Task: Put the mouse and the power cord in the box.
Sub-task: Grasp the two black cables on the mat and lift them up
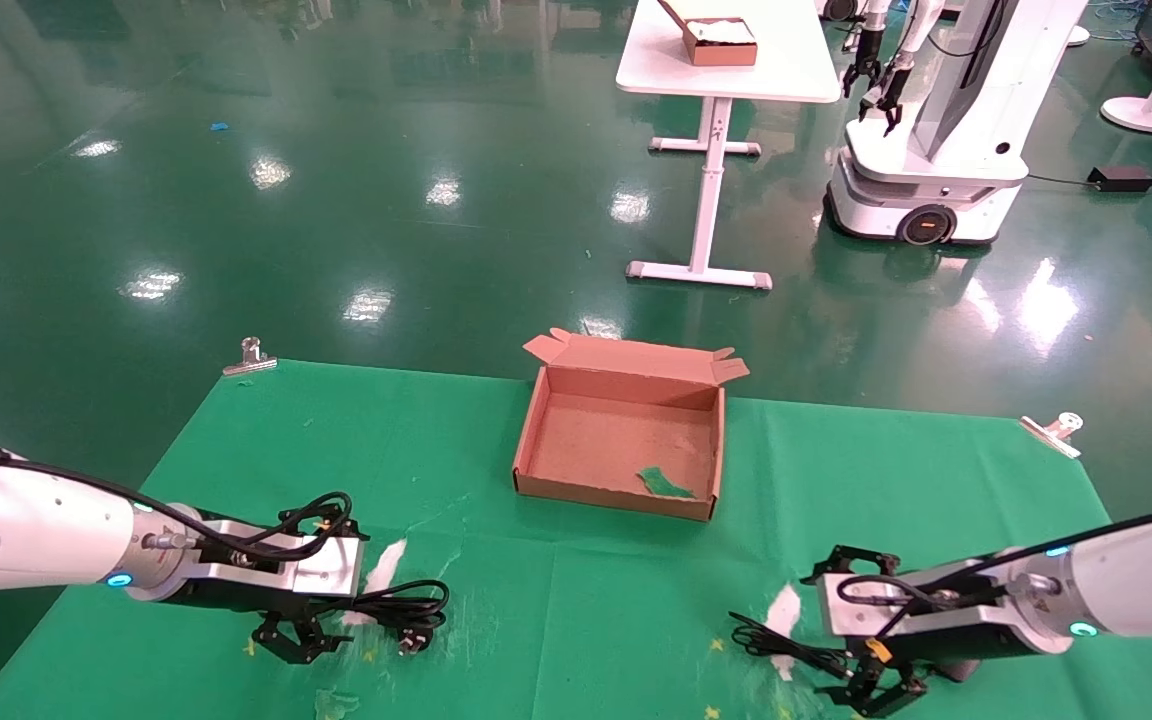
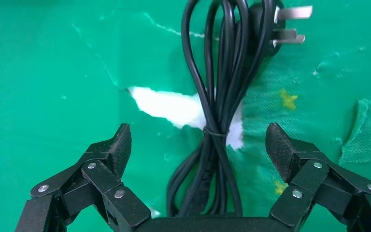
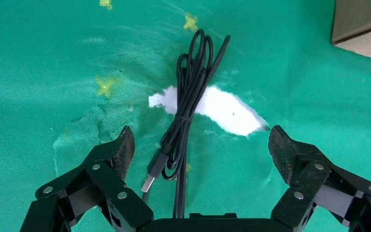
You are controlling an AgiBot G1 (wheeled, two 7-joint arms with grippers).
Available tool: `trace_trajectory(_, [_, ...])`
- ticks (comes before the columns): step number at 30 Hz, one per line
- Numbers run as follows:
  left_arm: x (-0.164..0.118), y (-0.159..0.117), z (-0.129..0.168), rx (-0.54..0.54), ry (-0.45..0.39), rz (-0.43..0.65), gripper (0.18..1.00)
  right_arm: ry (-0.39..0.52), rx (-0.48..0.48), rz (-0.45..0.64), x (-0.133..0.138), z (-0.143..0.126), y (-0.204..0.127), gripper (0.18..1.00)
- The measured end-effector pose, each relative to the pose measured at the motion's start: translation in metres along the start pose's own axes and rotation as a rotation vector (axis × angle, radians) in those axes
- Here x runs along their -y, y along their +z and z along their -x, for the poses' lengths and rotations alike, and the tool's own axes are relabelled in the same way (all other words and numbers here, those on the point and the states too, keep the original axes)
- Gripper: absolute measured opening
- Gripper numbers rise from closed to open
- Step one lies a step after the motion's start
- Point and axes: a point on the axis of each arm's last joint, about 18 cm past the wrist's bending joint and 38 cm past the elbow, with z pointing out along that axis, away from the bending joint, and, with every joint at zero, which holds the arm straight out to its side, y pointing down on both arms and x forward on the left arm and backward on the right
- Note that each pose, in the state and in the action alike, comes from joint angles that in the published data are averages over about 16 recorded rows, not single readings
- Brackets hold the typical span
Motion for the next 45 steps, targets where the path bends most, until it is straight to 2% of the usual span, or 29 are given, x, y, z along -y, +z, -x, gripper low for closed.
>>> trace_trajectory(8, [-0.0009, -0.001, -0.0001, -0.002, 0.005, 0.001, 0.98, -0.005, 0.001, 0.003, -0.0001, -0.0003, 0.0005, 0.962])
trace_trajectory(14, [-0.0005, -0.0011, 0.0001, -0.001, 0.004, -0.001, 0.937, -0.005, -0.001, 0.0, 0.0002, -0.0004, 0.0001, 0.9])
trace_trajectory(19, [-0.0003, -0.001, 0.0, 0.0, 0.004, -0.003, 0.885, -0.005, -0.001, -0.001, 0.0002, -0.0002, 0.0, 0.815])
trace_trajectory(25, [0.0, -0.0009, 0.0, 0.0, 0.003, -0.004, 0.79, -0.005, -0.001, -0.002, 0.0002, -0.0001, -0.0001, 0.689])
trace_trajectory(36, [0.0001, -0.0008, 0.0, 0.0, 0.003, -0.005, 0.54, -0.006, -0.001, -0.004, 0.0004, -0.0002, -0.0002, 0.434])
trace_trajectory(41, [0.0001, -0.0008, -0.0001, 0.0, 0.003, -0.005, 0.421, -0.006, -0.002, -0.004, 0.0005, -0.0002, -0.0002, 0.346])
trace_trajectory(45, [-0.0003, -0.0017, -0.0004, 0.0, -0.008, -0.009, 0.359, -0.003, -0.004, -0.008, 0.0009, -0.0007, -0.0009, 0.294])
